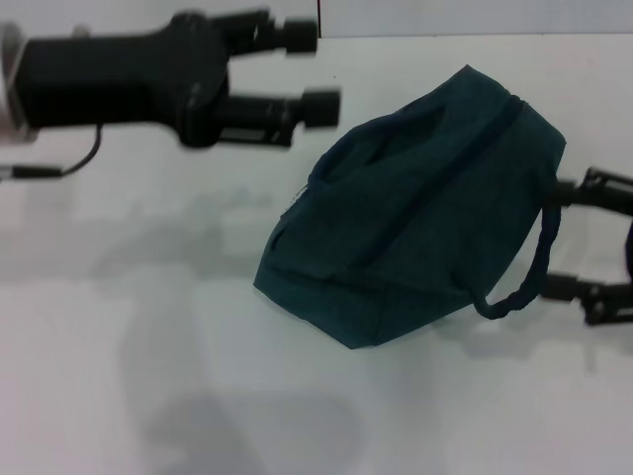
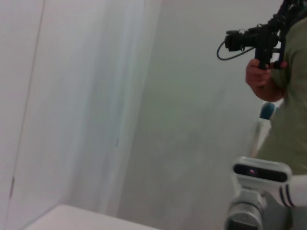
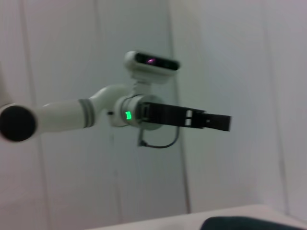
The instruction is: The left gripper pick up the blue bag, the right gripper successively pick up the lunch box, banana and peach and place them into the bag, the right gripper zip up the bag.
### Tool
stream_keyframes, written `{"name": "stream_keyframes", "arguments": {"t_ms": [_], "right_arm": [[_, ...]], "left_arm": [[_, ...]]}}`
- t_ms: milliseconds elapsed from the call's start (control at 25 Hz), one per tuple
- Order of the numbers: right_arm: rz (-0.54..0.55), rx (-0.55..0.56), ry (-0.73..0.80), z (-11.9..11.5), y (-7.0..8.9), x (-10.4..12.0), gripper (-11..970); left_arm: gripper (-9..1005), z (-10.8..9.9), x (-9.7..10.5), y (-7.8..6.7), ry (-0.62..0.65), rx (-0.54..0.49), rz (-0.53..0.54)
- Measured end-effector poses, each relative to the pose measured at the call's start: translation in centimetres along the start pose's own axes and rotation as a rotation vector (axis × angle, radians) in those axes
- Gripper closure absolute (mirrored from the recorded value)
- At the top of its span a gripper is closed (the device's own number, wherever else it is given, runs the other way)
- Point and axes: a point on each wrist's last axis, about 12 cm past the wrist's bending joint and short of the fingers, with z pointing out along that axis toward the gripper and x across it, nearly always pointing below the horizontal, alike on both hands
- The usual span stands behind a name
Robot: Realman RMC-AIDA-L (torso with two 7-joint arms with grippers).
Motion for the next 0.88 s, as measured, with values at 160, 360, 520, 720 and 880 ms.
{"name": "stream_keyframes", "arguments": {"t_ms": [160,360,520,720,880], "right_arm": [[0.009,-0.056,0.031,1.4,0.3,0.4,73],[0.027,-0.094,0.058,2.7,0.4,1.0,73],[0.041,-0.109,0.064,3.3,0.3,1.3,73],[0.053,-0.120,0.071,4.1,-0.2,1.4,73],[0.060,-0.118,0.075,4.4,-0.3,1.5,73]], "left_arm": [[103,-0.9,1.6,-0.8,0.034,0.015,-0.028],[103,-1.6,4.2,-1.6,0.074,0.024,-0.071],[103,-1.8,5.9,-1.7,0.065,0.038,-0.091],[103,-3.0,7.6,-1.8,0.045,0.023,-0.093],[103,-3.5,7.9,-2.1,0.051,0.024,-0.097]]}}
